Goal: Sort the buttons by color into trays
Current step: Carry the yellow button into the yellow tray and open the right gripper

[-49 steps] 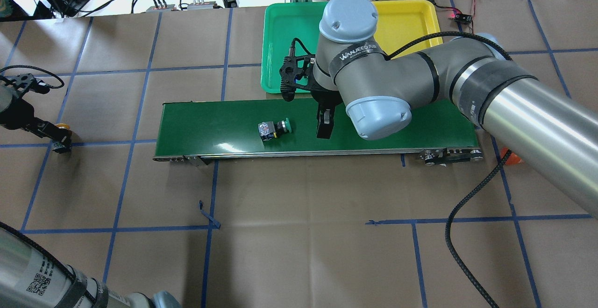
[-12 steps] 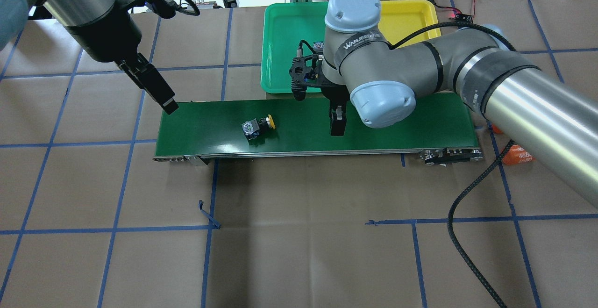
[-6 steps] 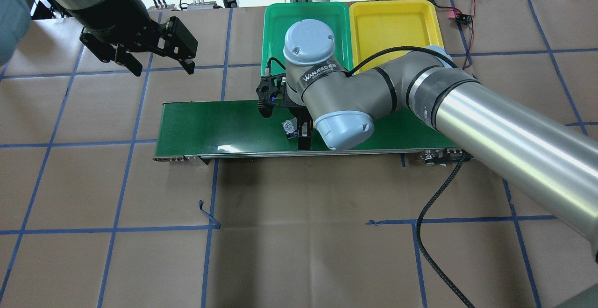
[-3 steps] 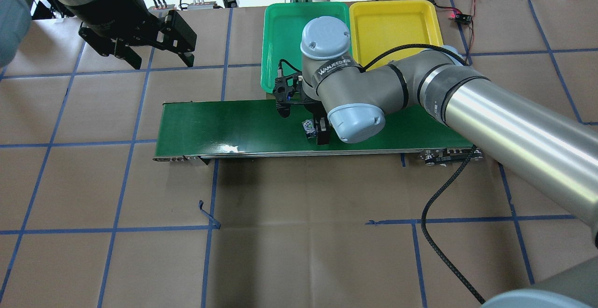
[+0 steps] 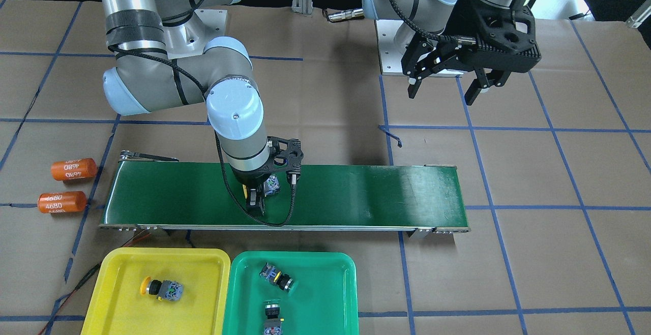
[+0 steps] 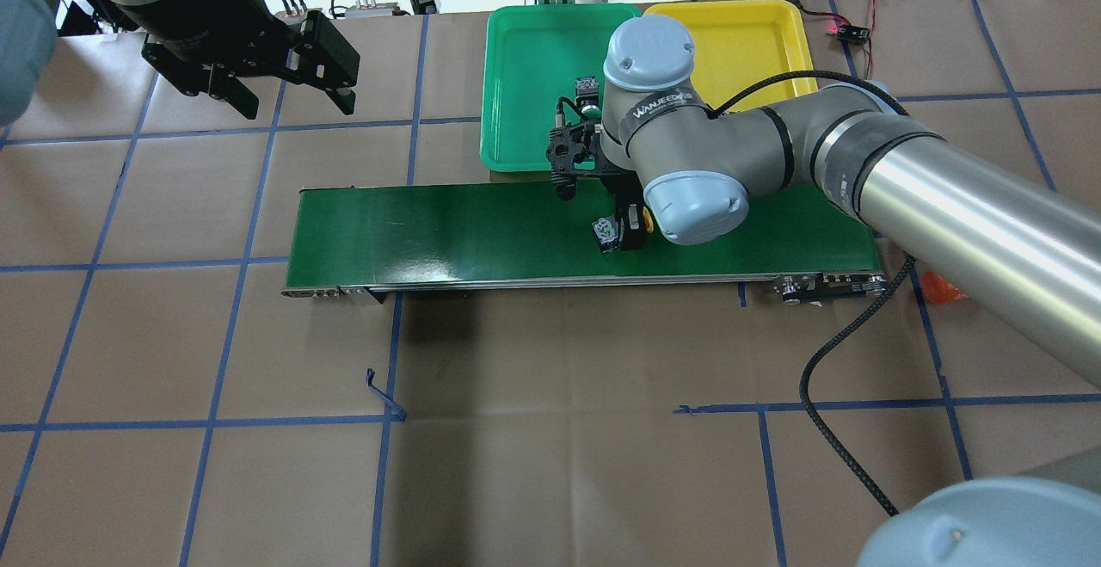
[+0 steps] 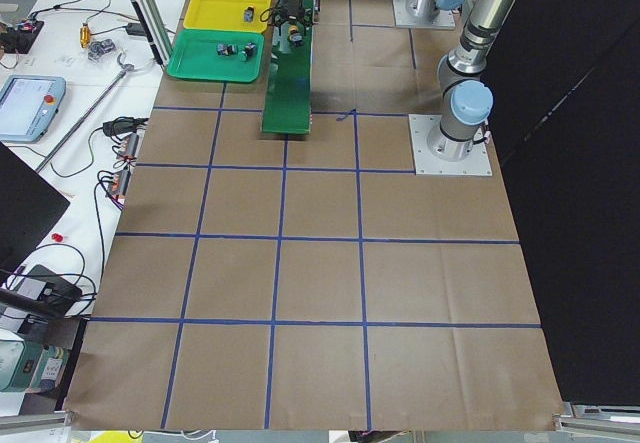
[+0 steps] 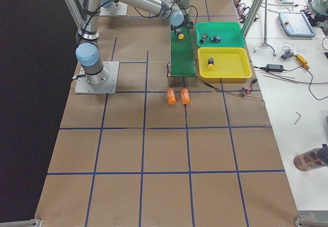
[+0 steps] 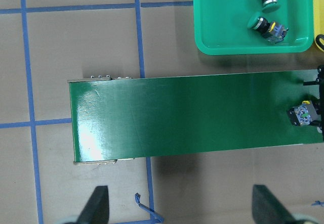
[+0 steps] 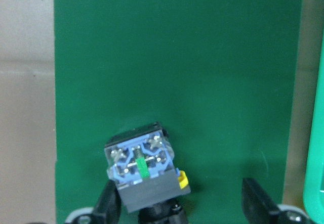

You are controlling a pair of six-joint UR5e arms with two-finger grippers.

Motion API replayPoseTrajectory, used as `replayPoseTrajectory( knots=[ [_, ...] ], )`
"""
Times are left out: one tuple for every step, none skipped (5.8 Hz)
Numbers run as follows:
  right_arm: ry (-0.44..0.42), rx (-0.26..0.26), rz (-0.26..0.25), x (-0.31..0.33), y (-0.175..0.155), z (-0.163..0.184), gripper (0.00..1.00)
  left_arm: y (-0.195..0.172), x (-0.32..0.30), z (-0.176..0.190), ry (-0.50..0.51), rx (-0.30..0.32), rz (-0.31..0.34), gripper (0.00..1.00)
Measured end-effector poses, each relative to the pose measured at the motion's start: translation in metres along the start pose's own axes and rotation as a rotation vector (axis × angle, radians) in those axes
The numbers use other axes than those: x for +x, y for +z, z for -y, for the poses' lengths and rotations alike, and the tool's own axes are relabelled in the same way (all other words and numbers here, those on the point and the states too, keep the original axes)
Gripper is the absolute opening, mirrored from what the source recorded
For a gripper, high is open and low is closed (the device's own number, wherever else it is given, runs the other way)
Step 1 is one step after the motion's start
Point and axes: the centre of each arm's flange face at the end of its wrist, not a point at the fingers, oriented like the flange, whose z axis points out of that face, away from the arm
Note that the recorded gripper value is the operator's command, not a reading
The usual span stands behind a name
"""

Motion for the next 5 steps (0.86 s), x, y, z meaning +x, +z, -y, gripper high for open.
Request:
replayPoseTrajectory(
  knots=[
    [0.026, -0.01, 0.002, 0.006, -0.001, -0.017, 0.09, 0.0, 0.001, 0.0, 0.003, 0.002, -0.002, 0.98],
    [0.038, -0.031, -0.003, 0.013, -0.003, -0.034, 0.09, -0.001, 0.001, 0.0, 0.007, 0.004, -0.001, 0.98],
    [0.038, -0.049, -0.016, 0.02, -0.009, -0.051, 0.09, -0.001, 0.0, 0.0, 0.009, 0.005, -0.001, 0.98],
    [0.033, -0.054, -0.046, 0.034, -0.022, -0.071, 0.1, -0.001, 0.0, 0.0, 0.01, 0.005, -0.001, 0.98],
    [0.022, -0.054, -0.09, 0.054, -0.04, -0.091, 0.1, -0.001, 0.0, 0.0, 0.011, 0.004, 0.0, 0.98]
  ],
)
